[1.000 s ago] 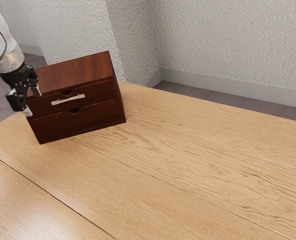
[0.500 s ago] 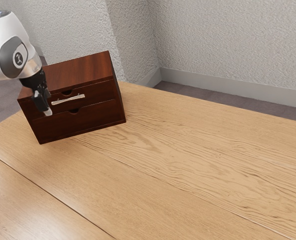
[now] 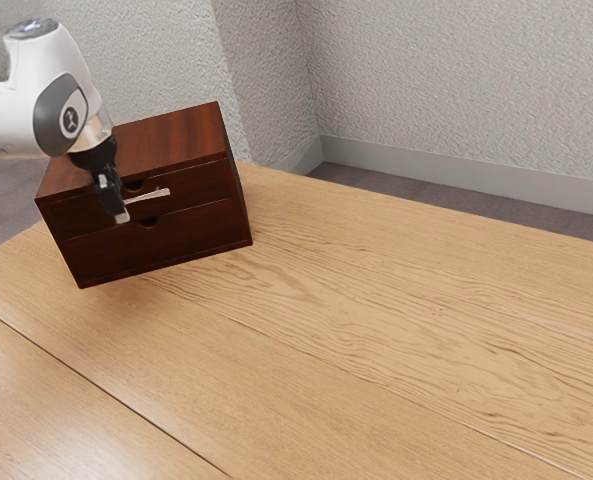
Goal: Pull the drawer handle with one arm to open the drawer
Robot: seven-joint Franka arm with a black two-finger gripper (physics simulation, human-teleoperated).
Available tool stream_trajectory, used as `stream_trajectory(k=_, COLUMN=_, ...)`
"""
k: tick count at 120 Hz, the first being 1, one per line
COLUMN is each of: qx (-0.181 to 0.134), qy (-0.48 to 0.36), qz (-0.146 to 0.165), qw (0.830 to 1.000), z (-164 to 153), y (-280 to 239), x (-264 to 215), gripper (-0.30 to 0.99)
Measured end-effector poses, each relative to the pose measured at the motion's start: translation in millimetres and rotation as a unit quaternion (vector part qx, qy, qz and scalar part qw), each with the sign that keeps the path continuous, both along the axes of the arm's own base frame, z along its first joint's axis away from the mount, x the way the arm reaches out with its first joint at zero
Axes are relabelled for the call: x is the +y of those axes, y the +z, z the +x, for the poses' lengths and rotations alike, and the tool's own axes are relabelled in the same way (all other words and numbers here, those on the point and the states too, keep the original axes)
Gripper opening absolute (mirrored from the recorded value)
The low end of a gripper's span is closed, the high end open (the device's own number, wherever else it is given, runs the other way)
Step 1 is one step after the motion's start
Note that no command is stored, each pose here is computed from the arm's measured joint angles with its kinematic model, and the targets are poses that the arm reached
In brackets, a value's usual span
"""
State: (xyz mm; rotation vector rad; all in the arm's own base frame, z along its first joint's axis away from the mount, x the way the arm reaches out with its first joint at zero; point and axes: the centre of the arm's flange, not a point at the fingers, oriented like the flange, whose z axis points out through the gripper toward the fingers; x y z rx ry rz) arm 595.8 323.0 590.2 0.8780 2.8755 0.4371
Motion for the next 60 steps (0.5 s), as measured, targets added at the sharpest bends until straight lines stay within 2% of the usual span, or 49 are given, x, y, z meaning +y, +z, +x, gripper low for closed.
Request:
stream_trajectory(k=52, qx=0.026, qy=0.01, qz=-0.004, qw=1.0, z=12.6, y=-24.9, x=-4.3, gripper=0.65)
stream_trajectory(k=60, qx=0.031, qy=0.007, qz=0.004, qw=0.999, z=13.9, y=-24.6, x=-6.6, gripper=0.65)
